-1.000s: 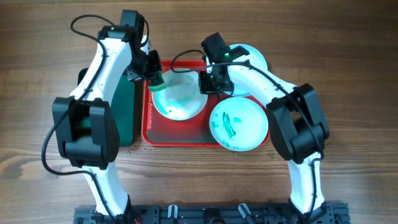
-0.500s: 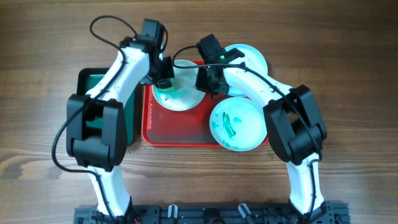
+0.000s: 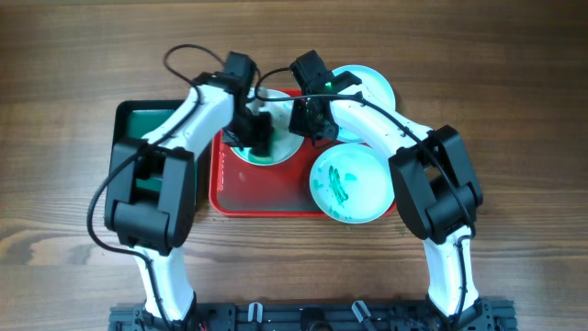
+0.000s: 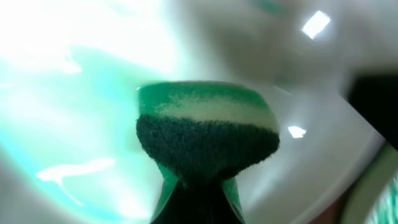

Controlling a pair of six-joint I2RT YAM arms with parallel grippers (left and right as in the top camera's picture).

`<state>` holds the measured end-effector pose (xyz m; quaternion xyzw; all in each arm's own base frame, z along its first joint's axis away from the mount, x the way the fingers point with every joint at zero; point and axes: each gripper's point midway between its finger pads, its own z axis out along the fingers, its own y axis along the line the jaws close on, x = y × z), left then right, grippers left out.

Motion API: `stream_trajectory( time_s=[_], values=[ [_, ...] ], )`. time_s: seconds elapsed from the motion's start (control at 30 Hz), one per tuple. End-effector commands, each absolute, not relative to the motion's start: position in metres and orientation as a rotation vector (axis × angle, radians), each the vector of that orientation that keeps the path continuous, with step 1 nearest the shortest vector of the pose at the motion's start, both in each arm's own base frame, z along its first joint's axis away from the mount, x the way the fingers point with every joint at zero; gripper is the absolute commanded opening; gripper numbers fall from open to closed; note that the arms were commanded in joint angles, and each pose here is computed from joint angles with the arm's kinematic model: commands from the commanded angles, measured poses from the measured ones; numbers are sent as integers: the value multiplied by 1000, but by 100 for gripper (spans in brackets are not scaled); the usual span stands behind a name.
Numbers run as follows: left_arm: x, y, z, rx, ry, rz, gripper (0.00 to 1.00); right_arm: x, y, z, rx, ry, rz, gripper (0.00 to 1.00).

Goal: Clean dirty plates on tray and stack at the side
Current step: 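Scrub the plate again with the sponge in the left gripper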

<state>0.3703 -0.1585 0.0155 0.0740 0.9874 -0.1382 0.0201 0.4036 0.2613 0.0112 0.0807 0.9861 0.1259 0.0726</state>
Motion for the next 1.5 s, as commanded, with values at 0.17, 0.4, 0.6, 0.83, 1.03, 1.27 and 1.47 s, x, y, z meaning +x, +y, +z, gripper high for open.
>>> stream_trajectory(
  time_s=[0.17, 0.4, 0.6, 0.83, 1.03, 1.27, 1.47],
  values=[
    [388, -174, 14, 377, 2941, -360, 4, 409, 258, 7, 269, 2948, 340, 4],
    [424, -82, 24, -73, 2772, 404, 4, 409, 258, 7, 253, 2949, 344, 4],
    [428, -71, 30, -250, 2692, 470, 4, 410, 259, 7, 252, 2947, 345, 4],
    [363, -171, 10, 352, 3050, -353, 4, 410, 259, 7, 241, 2946, 345, 4],
    [341, -206, 24, 623, 2990, -738, 4, 409, 260, 7, 227, 2951, 358, 4],
    [429, -176, 24, 337, 2776, -346, 4, 407, 261, 7, 221, 2959, 365, 4],
    [479, -112, 38, 7, 2607, 70, 4, 407, 261, 7, 203, 2959, 366, 4]
  ],
)
